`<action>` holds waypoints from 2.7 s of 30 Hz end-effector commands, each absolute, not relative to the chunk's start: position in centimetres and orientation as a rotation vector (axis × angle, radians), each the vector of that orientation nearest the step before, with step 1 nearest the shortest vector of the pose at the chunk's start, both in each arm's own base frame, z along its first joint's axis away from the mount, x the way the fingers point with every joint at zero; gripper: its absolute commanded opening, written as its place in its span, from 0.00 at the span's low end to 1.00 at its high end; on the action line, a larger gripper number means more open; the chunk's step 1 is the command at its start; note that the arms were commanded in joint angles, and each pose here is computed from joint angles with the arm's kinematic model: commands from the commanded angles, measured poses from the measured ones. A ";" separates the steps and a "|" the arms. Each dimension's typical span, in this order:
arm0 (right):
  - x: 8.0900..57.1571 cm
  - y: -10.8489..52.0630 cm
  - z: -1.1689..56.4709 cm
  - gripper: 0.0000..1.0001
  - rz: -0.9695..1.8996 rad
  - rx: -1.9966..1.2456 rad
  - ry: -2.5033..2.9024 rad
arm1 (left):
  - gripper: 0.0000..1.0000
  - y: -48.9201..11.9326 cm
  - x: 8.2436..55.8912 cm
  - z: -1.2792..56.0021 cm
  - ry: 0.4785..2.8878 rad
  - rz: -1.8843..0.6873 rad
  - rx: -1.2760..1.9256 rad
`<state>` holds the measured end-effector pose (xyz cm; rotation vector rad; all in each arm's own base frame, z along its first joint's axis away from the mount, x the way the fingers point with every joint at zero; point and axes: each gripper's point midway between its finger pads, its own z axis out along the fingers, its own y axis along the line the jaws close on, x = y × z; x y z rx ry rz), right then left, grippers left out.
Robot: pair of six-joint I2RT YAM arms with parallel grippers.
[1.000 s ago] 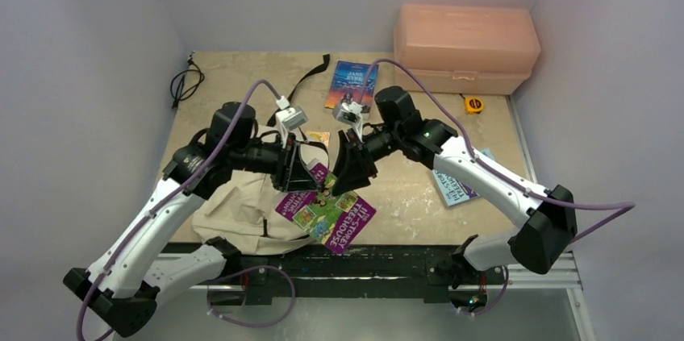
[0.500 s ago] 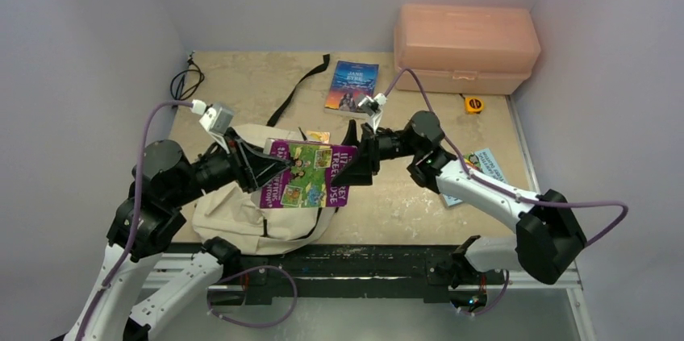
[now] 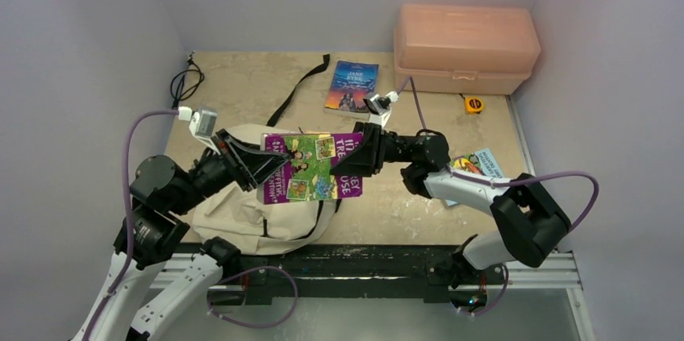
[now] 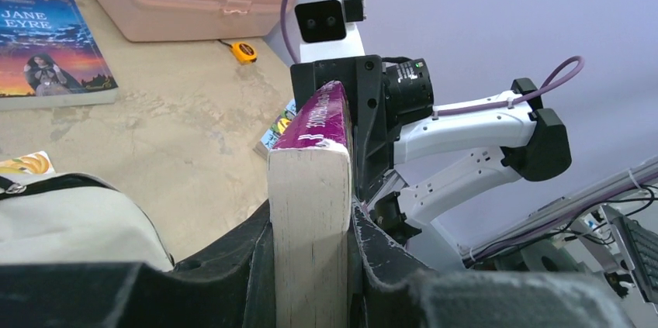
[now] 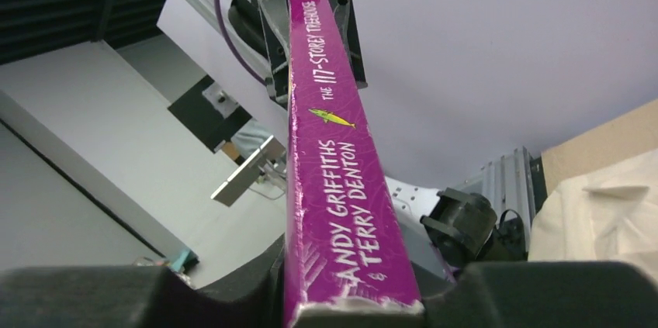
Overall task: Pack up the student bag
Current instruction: Pick up the book from the center of the board, then place the book in the student bag.
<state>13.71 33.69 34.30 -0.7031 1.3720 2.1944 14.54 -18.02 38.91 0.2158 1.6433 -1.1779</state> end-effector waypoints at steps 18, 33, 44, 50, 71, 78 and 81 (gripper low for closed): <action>27.6 20.0 30.8 0.00 0.862 0.057 1.920 | 0.66 -16.9 20.0 21.1 2.416 -0.645 -0.016; 23.7 21.8 28.6 0.00 1.098 0.016 1.961 | 0.48 -23.5 21.3 13.6 2.587 -0.202 0.410; 22.4 22.4 26.9 0.00 1.050 -0.160 2.128 | 0.00 -17.1 21.7 19.4 2.420 0.023 0.342; 18.8 24.6 28.3 0.00 1.272 -0.363 2.195 | 0.00 -12.8 22.4 24.8 2.214 0.107 0.243; 22.9 38.3 22.8 0.00 1.866 0.109 2.222 | 0.00 -16.6 20.3 28.5 2.156 -0.275 0.392; 25.0 43.0 20.4 0.00 1.951 0.130 2.099 | 0.00 -18.9 19.4 28.7 2.157 -0.438 0.414; 25.3 45.2 19.4 0.00 1.951 0.167 2.027 | 0.00 -19.6 19.6 28.5 2.158 -0.468 0.402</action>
